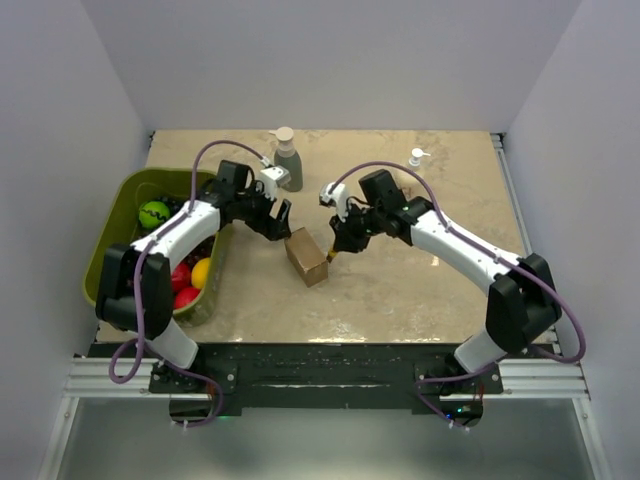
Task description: Unpack the express box
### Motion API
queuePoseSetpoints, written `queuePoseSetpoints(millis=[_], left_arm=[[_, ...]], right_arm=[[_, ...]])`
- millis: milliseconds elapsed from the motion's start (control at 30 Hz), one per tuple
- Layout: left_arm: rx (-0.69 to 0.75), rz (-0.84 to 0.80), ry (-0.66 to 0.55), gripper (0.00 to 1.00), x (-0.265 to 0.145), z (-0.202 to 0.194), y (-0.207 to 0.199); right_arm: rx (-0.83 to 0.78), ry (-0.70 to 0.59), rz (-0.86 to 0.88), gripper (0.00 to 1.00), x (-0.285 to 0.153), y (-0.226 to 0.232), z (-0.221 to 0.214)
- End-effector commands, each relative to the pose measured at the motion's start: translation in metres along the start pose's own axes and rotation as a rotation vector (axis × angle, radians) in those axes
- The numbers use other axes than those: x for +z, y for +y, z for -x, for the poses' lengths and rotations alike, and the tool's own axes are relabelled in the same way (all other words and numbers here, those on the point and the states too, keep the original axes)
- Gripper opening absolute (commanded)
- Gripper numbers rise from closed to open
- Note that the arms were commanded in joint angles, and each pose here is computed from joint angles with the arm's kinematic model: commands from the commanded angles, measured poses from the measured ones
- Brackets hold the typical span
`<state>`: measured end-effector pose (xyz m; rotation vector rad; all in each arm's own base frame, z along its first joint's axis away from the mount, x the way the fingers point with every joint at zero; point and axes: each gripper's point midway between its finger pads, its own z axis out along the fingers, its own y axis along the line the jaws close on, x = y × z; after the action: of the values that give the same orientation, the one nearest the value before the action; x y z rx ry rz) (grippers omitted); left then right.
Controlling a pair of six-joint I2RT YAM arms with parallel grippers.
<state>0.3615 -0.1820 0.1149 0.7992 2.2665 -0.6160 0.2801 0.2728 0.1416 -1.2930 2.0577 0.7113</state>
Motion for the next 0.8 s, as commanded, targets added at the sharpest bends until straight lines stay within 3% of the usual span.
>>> queuePoseSetpoints(millis=[0, 167, 233, 333, 433, 533, 667, 767], left_arm=[[-0.071, -0.155, -0.05, 0.89, -0.009, 0.0, -0.032], [-0.133, -0.186, -0.029, 0.9, -0.013, -0.023, -0.046], [-0.147, -0.172, -0.016, 0.9, -0.014, -0.033, -0.045], [-0.162, -0.153, -0.019, 0.9, -0.015, -0.039, -0.041], [-0.164, -0.153, -0.042, 0.89, -0.017, -0.031, -0.038], [-0.134, -0.186, -0.086, 0.9, -0.025, -0.009, -0.036], [-0.065, -0.188, -0.134, 0.91, -0.028, 0.017, -0.029], [-0.057, -0.201, -0.135, 0.92, -0.022, 0.024, -0.025]], right_arm=[[-0.042, -0.144, -0.152, 0.0, -0.01, -0.035, 0.066], [-0.017, -0.157, -0.216, 0.0, -0.003, -0.056, 0.088], [0.011, -0.111, -0.312, 0.0, -0.011, -0.074, 0.079], [-0.057, -0.028, -0.317, 0.0, -0.023, -0.075, 0.051], [-0.132, 0.085, -0.229, 0.0, -0.033, -0.051, 0.016], [-0.163, 0.103, -0.109, 0.0, -0.041, -0.018, -0.006], [-0.204, 0.06, 0.068, 0.0, -0.042, 0.029, -0.021], [-0.195, 0.021, 0.108, 0.0, -0.032, 0.042, -0.017]])
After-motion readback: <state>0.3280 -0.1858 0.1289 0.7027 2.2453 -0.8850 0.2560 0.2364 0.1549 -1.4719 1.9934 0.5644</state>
